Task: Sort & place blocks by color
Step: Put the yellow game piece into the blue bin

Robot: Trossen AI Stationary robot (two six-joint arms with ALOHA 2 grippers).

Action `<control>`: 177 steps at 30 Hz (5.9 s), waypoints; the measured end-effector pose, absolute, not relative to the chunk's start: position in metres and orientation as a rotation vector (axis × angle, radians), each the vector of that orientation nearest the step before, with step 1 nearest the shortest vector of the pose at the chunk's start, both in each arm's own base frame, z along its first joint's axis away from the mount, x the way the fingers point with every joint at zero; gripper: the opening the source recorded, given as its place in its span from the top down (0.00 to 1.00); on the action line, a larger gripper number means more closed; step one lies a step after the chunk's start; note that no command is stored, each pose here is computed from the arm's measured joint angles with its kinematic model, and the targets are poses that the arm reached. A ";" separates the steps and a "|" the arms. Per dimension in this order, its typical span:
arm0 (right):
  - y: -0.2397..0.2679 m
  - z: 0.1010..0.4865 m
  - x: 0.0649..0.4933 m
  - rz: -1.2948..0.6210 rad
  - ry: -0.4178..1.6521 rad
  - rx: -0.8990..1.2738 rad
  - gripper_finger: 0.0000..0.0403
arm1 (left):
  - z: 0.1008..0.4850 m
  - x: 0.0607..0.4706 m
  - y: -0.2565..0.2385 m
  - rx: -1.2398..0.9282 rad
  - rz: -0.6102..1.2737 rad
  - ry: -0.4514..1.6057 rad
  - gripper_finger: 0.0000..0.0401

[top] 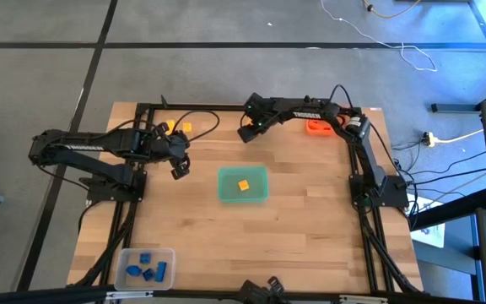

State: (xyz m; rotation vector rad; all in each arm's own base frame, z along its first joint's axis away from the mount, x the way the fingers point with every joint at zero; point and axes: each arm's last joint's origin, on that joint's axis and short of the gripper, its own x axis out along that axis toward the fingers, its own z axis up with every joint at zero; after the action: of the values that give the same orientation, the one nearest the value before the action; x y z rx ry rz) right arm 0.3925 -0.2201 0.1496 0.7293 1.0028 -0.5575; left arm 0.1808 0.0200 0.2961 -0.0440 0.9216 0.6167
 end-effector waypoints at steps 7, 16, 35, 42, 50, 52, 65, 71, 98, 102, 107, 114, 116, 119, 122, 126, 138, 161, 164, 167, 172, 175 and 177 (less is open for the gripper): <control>-0.217 0.148 0.390 -0.493 1.049 0.770 0.55 | 0.296 0.181 0.020 -0.044 0.617 0.923 0.63; -0.213 0.147 0.387 -0.479 1.080 0.899 0.50 | 0.296 0.181 0.020 -0.047 0.617 0.915 0.63; -0.185 0.199 0.378 -0.717 1.068 0.678 0.50 | 0.297 0.181 0.020 -0.047 0.616 0.913 0.63; -0.176 0.226 0.382 -0.693 0.949 0.639 0.50 | 0.297 0.181 0.020 -0.047 0.616 0.913 0.63; -0.179 0.233 0.389 -0.699 0.803 0.789 0.50 | 0.297 0.181 0.020 -0.047 0.616 0.913 0.63; -0.180 0.234 0.391 -0.703 0.771 0.819 0.50 | 0.297 0.181 0.020 -0.047 0.616 0.913 0.63; -0.192 0.232 0.392 -0.751 0.690 0.895 0.49 | 0.297 0.181 0.020 -0.047 0.616 0.913 0.63; -0.192 0.230 0.392 -0.767 0.690 0.914 0.31 | 0.297 0.181 0.020 -0.047 0.616 0.913 0.63; -0.216 0.166 0.397 -1.034 0.662 1.194 0.13 | 0.297 0.181 0.020 -0.047 0.616 0.913 0.63; -0.216 0.155 0.398 -1.035 0.690 1.209 0.13 | 0.297 0.181 0.020 -0.047 0.616 0.913 0.63; -0.217 0.140 0.402 -1.028 0.712 1.246 0.13 | 0.297 0.182 0.020 -0.048 0.616 0.911 0.63; -0.219 0.139 0.405 -1.037 0.662 1.223 0.13 | 0.297 0.182 0.020 -0.049 0.616 0.907 0.63; -0.220 0.139 0.405 -1.037 0.659 1.223 0.13 | 0.297 0.182 0.020 -0.049 0.616 0.907 0.63; -0.220 0.139 0.406 -1.035 0.648 1.224 0.13 | 0.297 0.182 0.020 -0.049 0.616 0.907 0.63; -0.221 0.138 0.406 -1.058 0.638 1.206 0.13 | 0.297 0.182 0.020 -0.048 0.616 0.907 0.63; -0.222 0.138 0.406 -1.067 0.626 1.198 0.15 | 0.297 0.182 0.020 -0.049 0.616 0.907 0.63; -0.225 0.140 0.409 -1.075 0.543 1.265 0.51 | 0.297 0.182 0.020 -0.049 0.616 0.907 0.63; -0.224 0.140 0.409 -1.058 0.558 1.241 0.57 | 0.297 0.182 0.020 -0.048 0.616 0.908 0.63; -0.225 0.141 0.409 -1.057 0.556 1.241 0.57 | 0.297 0.182 0.020 -0.047 0.616 0.911 0.63; -0.225 0.141 0.409 -1.044 0.570 1.213 0.57 | 0.296 0.181 0.020 -0.046 0.616 0.916 0.63; -0.223 0.140 0.409 -1.005 0.604 1.225 0.57 | 0.296 0.181 0.020 -0.045 0.616 0.916 0.63; -0.222 0.140 0.408 -1.003 0.628 1.232 0.57 | 0.296 0.181 0.020 -0.046 0.616 0.915 0.63; -0.220 0.140 0.408 -1.000 0.645 1.238 0.57 | 0.296 0.181 0.020 -0.046 0.616 0.915 0.63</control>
State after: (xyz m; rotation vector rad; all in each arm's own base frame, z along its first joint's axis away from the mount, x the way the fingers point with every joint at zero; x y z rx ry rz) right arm 0.4077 -0.2201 0.1399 1.2381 0.6449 -0.9996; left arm 0.1813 0.0201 0.2965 -0.0458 0.9155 0.6162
